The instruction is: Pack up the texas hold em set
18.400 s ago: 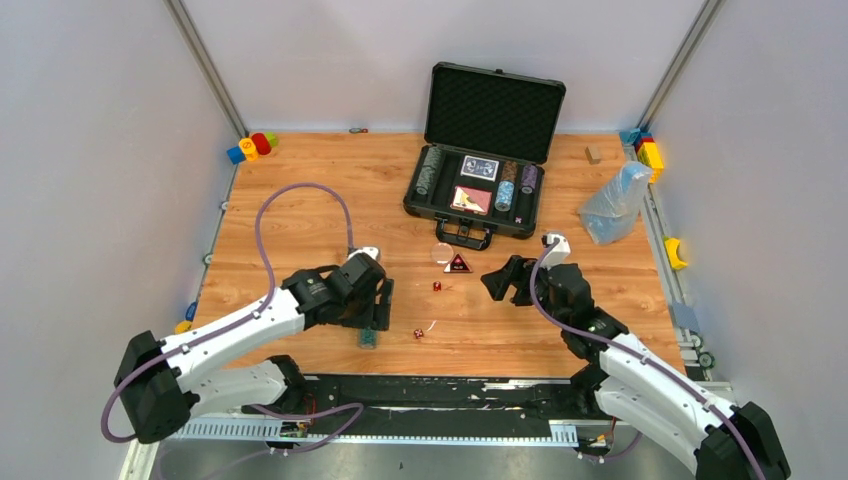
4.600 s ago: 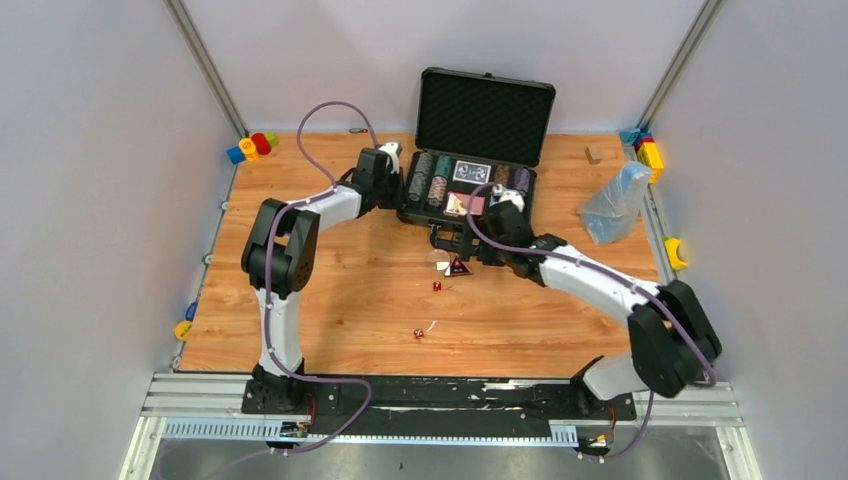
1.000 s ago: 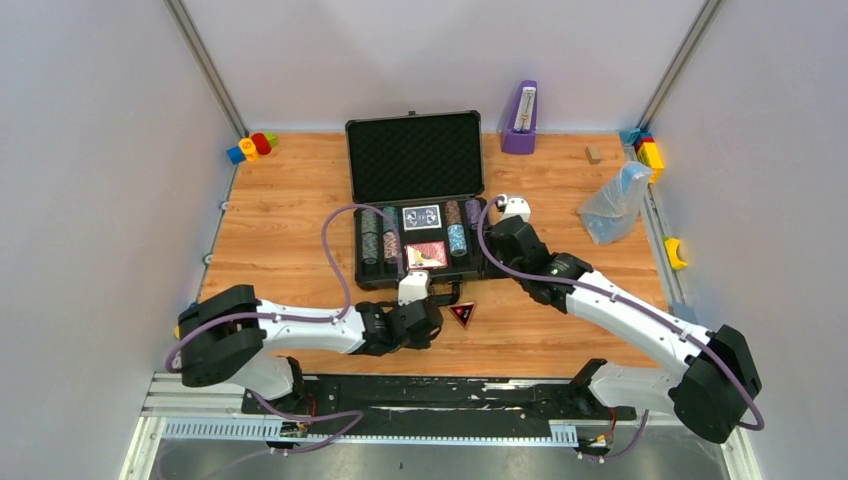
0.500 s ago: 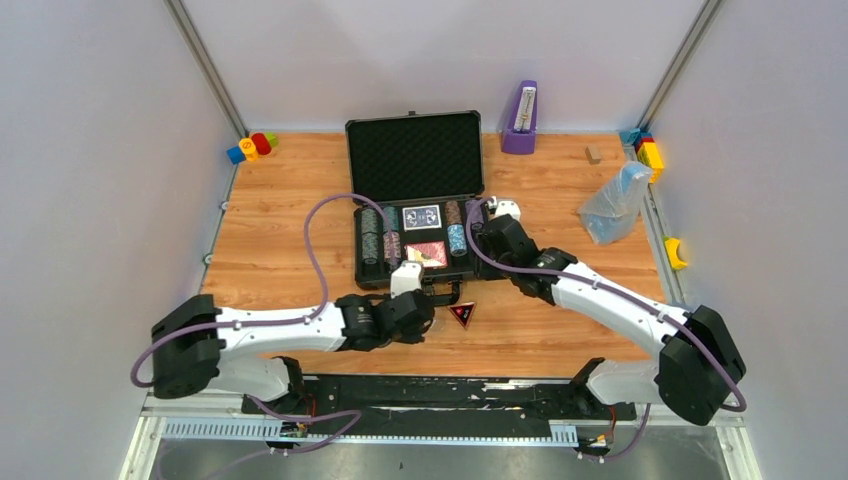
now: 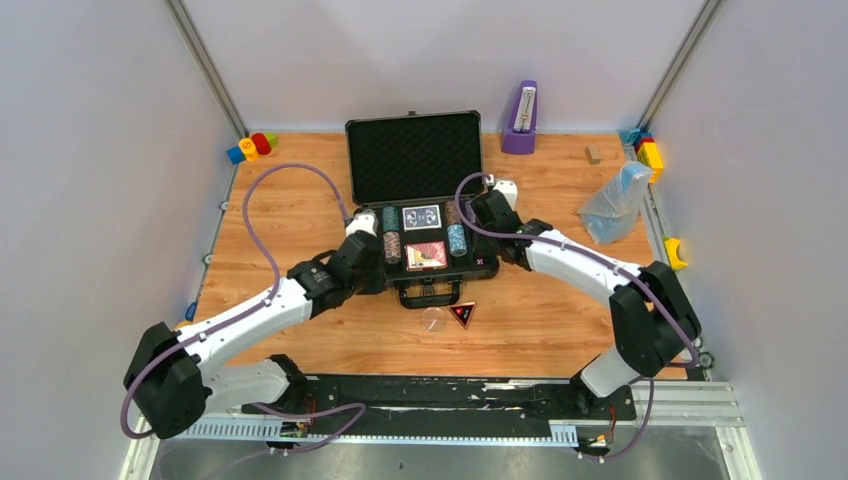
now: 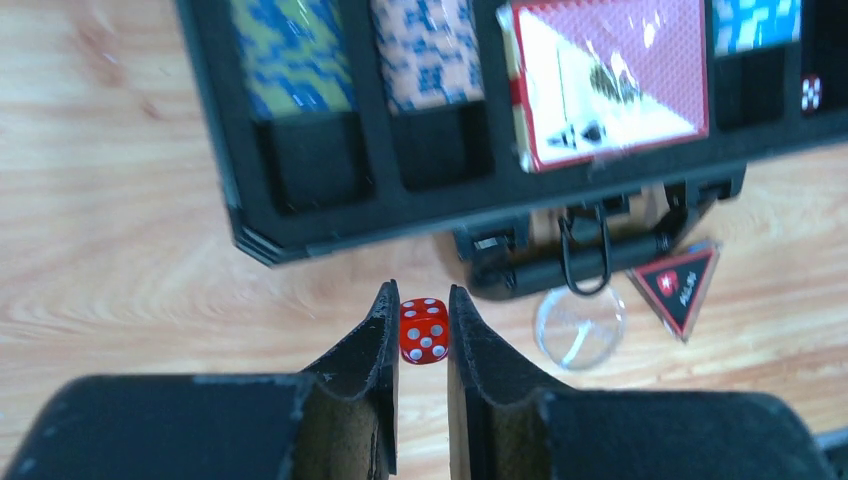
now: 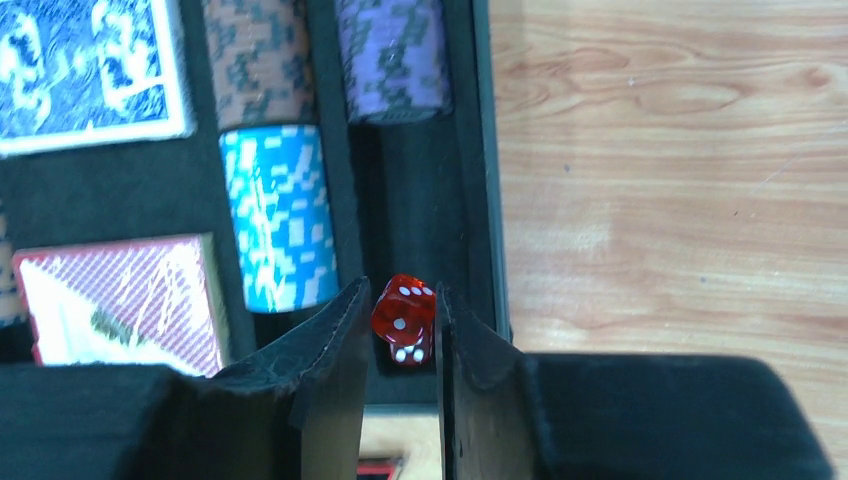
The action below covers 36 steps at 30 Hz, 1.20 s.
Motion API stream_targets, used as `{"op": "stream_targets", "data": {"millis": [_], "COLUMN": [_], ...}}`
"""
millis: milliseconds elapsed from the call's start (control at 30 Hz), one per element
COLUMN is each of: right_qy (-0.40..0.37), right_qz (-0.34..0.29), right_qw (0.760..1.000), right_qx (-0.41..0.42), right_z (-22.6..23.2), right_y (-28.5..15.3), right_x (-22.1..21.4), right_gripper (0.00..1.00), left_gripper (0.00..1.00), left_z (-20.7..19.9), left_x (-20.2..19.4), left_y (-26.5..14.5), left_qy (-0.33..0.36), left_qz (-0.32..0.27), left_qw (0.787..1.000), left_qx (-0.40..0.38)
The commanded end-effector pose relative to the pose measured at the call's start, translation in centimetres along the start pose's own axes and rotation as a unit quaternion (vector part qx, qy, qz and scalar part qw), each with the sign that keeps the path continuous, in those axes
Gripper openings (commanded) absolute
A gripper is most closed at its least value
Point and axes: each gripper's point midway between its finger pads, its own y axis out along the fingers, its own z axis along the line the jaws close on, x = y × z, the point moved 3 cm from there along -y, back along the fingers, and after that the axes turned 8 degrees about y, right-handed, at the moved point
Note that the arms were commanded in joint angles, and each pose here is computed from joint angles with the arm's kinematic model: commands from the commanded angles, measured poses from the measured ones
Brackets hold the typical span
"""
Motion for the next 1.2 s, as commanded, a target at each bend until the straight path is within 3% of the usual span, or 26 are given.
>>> {"op": "stream_targets", "data": {"millis": [0, 33, 100, 133, 400, 533, 567, 667, 867, 1000, 1167], "right_qy": [0.024, 0.024, 0.019, 0.018, 0.006, -0.027, -0.037, -0.05, -0.086, -0.103, -0.113], "right_qz": [-0.047, -0.041, -0.026, -0.021, 0.014, 0.054, 0.063, 0.092, 0.12, 0.119, 0.111], "right_qw": [0.998, 0.999, 0.999, 0.999, 0.997, 0.993, 0.991, 0.987, 0.978, 0.98, 0.984], "right_qx": [-0.017, -0.01, 0.009, 0.017, 0.075, 0.106, 0.112, 0.124, 0.144, 0.12, 0.085], "right_z": [0.4, 0.5, 1.2, 1.5, 1.6, 1.3, 1.4, 1.5, 2.6, 2.4, 1.6], "right_y": [1.1, 1.3, 1.4, 1.3, -2.6, -4.6, -5.0, -6.2, -7.1, -6.2, -5.2], "right_x": [3.8, 3.9, 3.9, 3.9, 1.3, -3.3, -4.5, -7.6, -11.8, -12.6, -12.6], "right_gripper": [0.18, 0.24, 0.53, 0.6, 0.7, 0.87, 0.89, 0.9, 0.9, 0.91, 0.89], "left_gripper": [0.03, 0.03, 0.02, 0.02, 0.04, 0.09, 0.15, 0.39, 0.63, 0.73, 0.75], "left_z": [0.7, 0.7, 0.7, 0.7, -0.4, -0.6, -0.8, -1.0, -0.9, -0.3, 0.7], "left_x": [3.4, 4.1, 4.7, 4.6, 5.0, 5.1, 5.2, 5.4, 5.6, 5.5, 5.4], "left_y": [0.0, 0.1, 0.7, 1.3, 4.0, 5.0, 5.2, 5.9, 5.6, 4.2, 1.0], "left_qy": [0.026, 0.024, 0.029, 0.037, 0.05, 0.054, 0.056, 0.062, 0.067, 0.068, 0.073], "left_qz": [-0.028, -0.035, -0.033, -0.024, 0.005, 0.005, 0.003, 0.003, 0.002, -0.003, -0.024], "left_qw": [0.999, 0.999, 0.999, 0.999, 0.999, 0.998, 0.998, 0.998, 0.998, 0.998, 0.997], "left_qx": [0.0, -0.001, -0.001, 0.003, -0.01, -0.01, -0.013, -0.016, -0.011, -0.007, -0.008]}}
